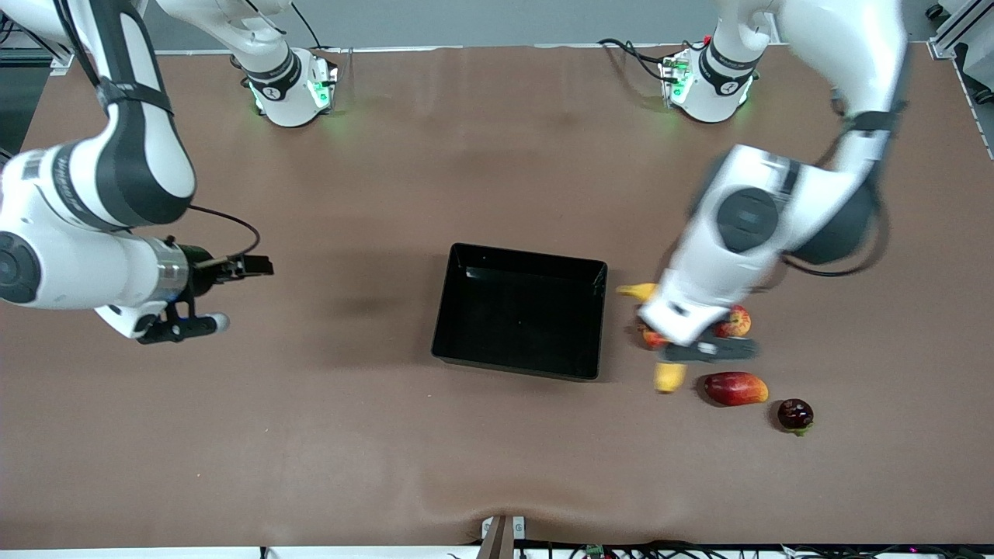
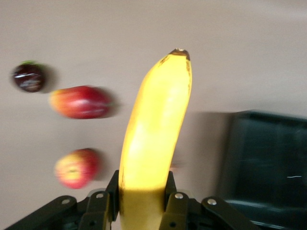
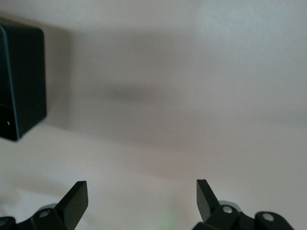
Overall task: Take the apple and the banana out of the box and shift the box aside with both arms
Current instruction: 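Carry the banana beside the fruits while the right gripper reaches the tray, then release the banana and raise the left gripper while the right gripper grips the tray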
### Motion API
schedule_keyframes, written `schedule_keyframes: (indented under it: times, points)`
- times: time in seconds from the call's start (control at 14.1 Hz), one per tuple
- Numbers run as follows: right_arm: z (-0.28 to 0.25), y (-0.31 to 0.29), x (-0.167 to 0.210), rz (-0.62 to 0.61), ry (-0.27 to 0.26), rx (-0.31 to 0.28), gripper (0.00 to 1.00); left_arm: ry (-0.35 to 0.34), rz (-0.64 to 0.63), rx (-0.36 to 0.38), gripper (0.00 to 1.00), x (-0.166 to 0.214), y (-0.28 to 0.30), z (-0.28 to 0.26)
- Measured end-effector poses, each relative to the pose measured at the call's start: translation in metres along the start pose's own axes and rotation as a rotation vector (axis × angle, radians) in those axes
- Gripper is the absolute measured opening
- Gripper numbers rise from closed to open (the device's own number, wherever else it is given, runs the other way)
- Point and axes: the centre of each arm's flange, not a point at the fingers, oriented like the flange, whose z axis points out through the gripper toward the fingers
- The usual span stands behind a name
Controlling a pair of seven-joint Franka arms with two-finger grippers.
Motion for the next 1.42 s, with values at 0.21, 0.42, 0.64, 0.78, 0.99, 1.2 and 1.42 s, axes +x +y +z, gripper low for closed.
schedule_keyframes:
  times: [0.21,0.42,0.64,0.78,0.99,1.2,1.42]
  points:
    - [0.014,-0.042,0.014,0.038,0.053,-0.01,1.0,-0.089,-0.003,0.02,0.38,-0.001,-0.108,0.048]
    - [0.036,-0.081,0.025,0.053,0.082,-0.019,1.0,-0.08,0.023,0.002,0.38,-0.015,-0.179,0.109]
    - [0.073,-0.12,0.04,0.065,0.107,-0.025,1.0,-0.071,0.06,0.011,0.38,-0.039,-0.215,0.171]
    - [0.104,-0.151,0.049,0.106,0.131,-0.024,1.0,-0.089,0.076,0.028,0.38,-0.047,-0.235,0.201]
    - [0.144,-0.201,0.052,0.161,0.164,-0.019,1.0,-0.092,0.079,0.013,0.38,-0.055,-0.252,0.235]
    - [0.17,-0.232,0.053,0.181,0.205,-0.006,1.0,-0.071,0.096,0.013,0.53,-0.054,-0.251,0.242]
    - [0.203,-0.257,0.055,0.205,0.236,-0.001,1.0,0.008,0.1,0.035,0.82,-0.037,-0.252,0.197]
